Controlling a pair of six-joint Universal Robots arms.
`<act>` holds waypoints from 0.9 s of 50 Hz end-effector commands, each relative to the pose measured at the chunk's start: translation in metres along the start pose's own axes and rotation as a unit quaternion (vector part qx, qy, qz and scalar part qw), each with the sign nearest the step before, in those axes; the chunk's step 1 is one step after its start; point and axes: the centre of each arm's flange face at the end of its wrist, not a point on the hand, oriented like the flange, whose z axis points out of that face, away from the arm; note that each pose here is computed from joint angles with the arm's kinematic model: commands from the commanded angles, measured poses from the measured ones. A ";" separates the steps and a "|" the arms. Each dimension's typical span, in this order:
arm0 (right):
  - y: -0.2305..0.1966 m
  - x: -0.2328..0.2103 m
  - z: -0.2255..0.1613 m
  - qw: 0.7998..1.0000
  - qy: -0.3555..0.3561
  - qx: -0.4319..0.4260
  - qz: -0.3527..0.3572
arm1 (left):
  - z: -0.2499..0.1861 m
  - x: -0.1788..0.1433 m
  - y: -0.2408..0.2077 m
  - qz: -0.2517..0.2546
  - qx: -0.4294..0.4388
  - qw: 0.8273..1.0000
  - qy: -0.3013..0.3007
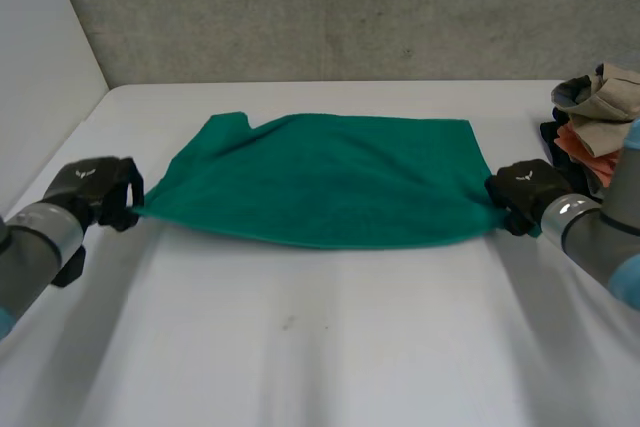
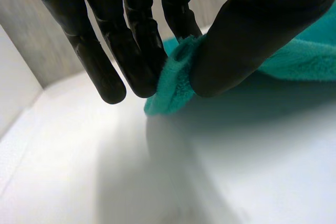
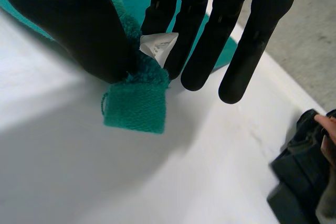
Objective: Fold the laundry.
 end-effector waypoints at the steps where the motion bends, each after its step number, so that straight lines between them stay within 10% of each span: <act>1: 0.007 0.004 -0.065 0.984 -0.074 -0.138 -0.085 | -0.053 -0.004 0.007 0.045 -0.129 0.990 0.030; 9: 0.011 0.004 -0.129 0.950 -0.158 -0.211 -0.169 | -0.111 0.003 0.015 0.136 -0.275 0.945 0.112; 25: -0.006 0.015 -0.050 0.989 -0.027 -0.121 -0.084 | -0.008 0.009 -0.006 0.128 -0.064 0.989 0.033; 45: -0.020 0.004 0.052 0.992 0.086 -0.008 -0.091 | 0.119 0.028 -0.009 0.143 0.047 0.988 -0.020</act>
